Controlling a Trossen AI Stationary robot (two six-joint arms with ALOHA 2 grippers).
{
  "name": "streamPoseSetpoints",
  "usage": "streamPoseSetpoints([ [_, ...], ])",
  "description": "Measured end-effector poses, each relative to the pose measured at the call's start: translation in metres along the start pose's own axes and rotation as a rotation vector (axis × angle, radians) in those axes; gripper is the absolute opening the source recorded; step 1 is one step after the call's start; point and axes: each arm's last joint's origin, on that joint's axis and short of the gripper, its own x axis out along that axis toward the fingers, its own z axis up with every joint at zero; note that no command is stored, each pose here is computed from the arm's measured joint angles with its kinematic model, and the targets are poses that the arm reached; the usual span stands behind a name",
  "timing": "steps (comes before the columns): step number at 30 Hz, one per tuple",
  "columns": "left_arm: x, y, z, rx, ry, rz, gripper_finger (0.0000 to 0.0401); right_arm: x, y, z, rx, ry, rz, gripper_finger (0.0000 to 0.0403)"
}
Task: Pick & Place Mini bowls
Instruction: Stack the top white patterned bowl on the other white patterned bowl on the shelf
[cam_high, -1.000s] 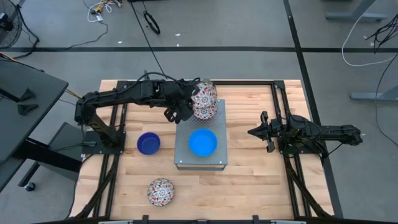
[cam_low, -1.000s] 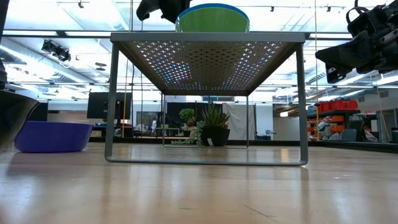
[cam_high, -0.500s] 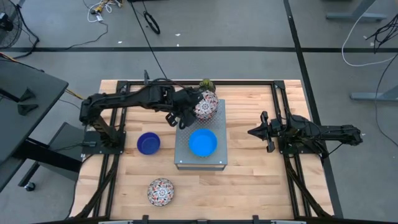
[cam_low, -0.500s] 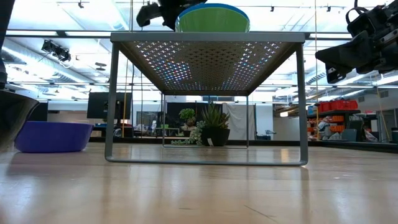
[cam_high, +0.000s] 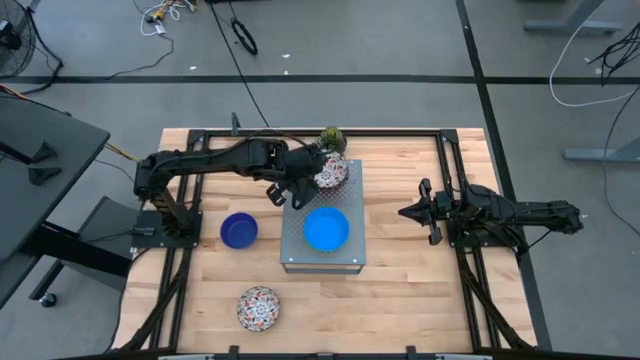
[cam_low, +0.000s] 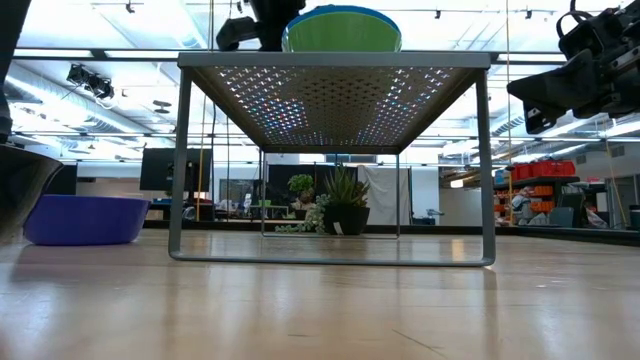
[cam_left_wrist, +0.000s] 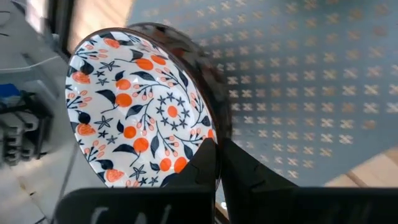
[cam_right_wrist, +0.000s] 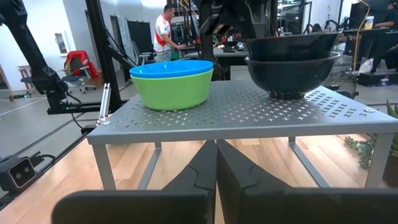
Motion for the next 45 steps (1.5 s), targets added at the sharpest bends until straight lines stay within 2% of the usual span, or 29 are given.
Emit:
streamPoseSetpoints([
  [19,0.0080,0.0008,0.0004,0.001,0.009,-0.013,0.0018,0.0000,0.0000,0.0000,0.000,0.000,0.000,0.0011],
  [36,0.0074,0.0013,-0.0004,0.000,0.031,0.001,0.0086,0.0000,0.0000,0.0000,0.000,0.000,0.000,0.0011],
  [45,0.0002,0.0030,-0.0016,-0.031,0.020,0.032,0.0101,0.0000,0.0000,0.0000,0.000,0.000,0.000,0.0011],
])
